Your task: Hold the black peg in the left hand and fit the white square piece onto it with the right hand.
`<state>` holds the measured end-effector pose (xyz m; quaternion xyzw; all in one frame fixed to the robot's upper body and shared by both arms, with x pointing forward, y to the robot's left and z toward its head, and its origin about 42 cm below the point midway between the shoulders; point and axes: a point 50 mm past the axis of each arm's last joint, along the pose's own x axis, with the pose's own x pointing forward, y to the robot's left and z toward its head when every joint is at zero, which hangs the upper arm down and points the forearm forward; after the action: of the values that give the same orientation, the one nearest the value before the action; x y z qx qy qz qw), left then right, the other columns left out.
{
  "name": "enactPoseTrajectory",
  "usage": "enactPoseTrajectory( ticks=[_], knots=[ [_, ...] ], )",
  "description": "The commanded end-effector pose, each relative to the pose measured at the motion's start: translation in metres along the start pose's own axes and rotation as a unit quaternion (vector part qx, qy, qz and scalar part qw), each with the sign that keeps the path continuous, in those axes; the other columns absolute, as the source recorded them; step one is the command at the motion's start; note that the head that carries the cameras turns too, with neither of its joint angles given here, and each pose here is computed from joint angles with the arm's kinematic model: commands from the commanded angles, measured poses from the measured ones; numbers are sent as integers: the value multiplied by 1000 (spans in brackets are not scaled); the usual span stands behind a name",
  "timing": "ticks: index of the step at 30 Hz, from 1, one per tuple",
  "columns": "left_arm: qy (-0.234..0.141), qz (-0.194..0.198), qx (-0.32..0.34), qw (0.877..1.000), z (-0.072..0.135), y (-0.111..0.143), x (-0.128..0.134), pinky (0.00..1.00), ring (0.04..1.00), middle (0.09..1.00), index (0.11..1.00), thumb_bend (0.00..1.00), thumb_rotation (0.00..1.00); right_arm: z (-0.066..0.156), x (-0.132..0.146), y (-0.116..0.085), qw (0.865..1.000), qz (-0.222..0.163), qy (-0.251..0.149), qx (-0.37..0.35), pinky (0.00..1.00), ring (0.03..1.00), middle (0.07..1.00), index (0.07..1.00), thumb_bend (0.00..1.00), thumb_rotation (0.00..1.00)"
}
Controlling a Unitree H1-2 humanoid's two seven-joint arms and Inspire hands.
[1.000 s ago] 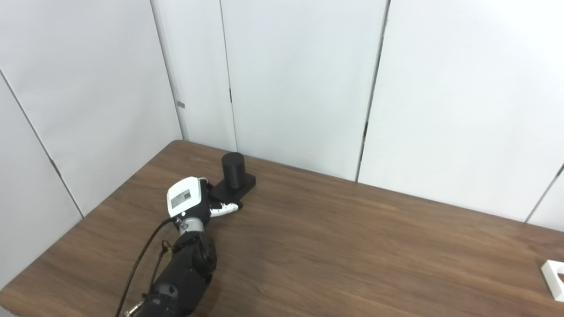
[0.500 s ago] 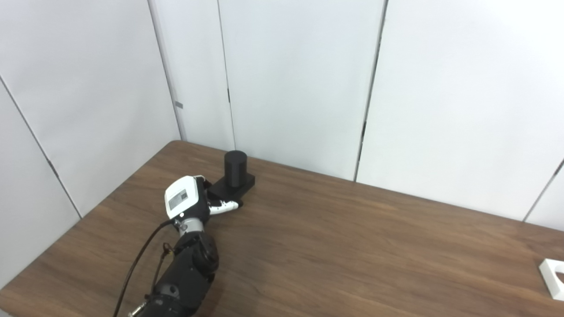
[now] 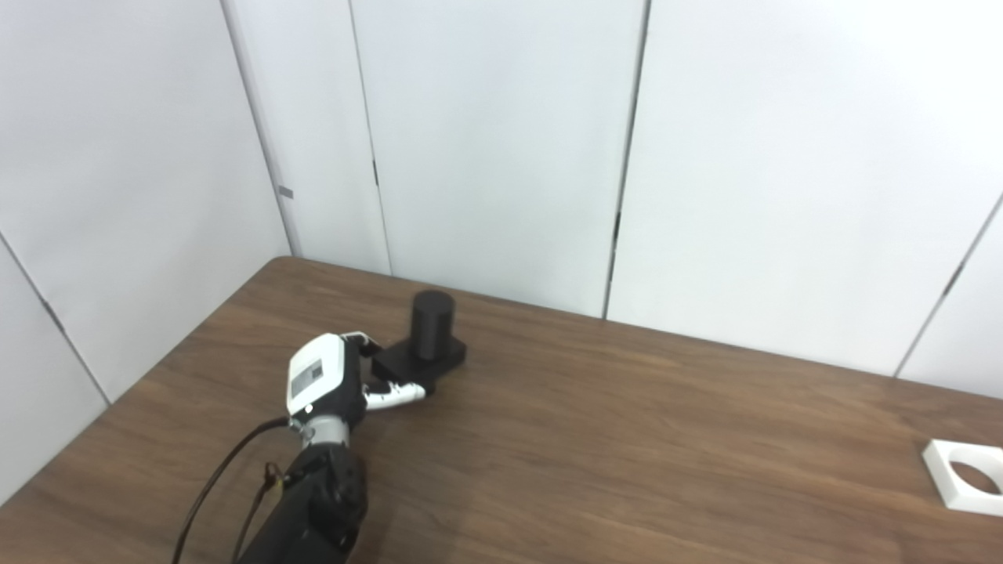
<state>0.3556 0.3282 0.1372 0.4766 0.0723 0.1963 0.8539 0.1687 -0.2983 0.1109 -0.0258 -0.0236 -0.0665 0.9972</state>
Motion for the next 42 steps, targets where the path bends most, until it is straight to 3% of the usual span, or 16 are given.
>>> enactPoseTrajectory(
  ticks=[1, 8, 14, 21, 28, 38, 42],
  knots=[
    [-43, 6, 0, 999, 16, 11, -5, 658, 777, 706, 487, 510, 59, 8, -2, 6, 1000, 1, -24, 16, 1000, 958, 903, 924, 677, 837],
    [-90, -74, -52, 992, 25, -7, -64, 624, 759, 709, 489, 506, 57, 9, -4, 12, 999, 5, -31, 23, 1000, 945, 880, 936, 609, 840],
    [-140, -152, -68, 976, 31, -14, -111, 662, 784, 746, 491, 503, 57, 18, -6, 22, 999, 6, -33, 28, 1000, 944, 886, 931, 483, 835],
    [-208, -219, -95, 948, 42, -17, -156, 679, 800, 760, 491, 504, 54, 28, -5, 31, 999, 7, -30, 20, 1000, 947, 887, 931, 392, 825],
    [-253, -311, -138, 906, 45, -24, -190, 753, 852, 807, 491, 503, 49, 34, -7, 36, 1000, 7, -24, 14, 1000, 951, 892, 937, 353, 819],
    [-299, -356, -114, 878, 36, -45, -214, 750, 880, 826, 491, 503, 51, 37, -8, 37, 1000, 6, -23, 9, 1000, 936, 872, 937, 418, 828],
    [-301, -356, -39, 884, 32, -51, -214, 881, 881, 827, 491, 504, 53, 38, -7, 36, 1000, 5, -21, 10, 1000, 934, 870, 938, 430, 824]
  ],
)
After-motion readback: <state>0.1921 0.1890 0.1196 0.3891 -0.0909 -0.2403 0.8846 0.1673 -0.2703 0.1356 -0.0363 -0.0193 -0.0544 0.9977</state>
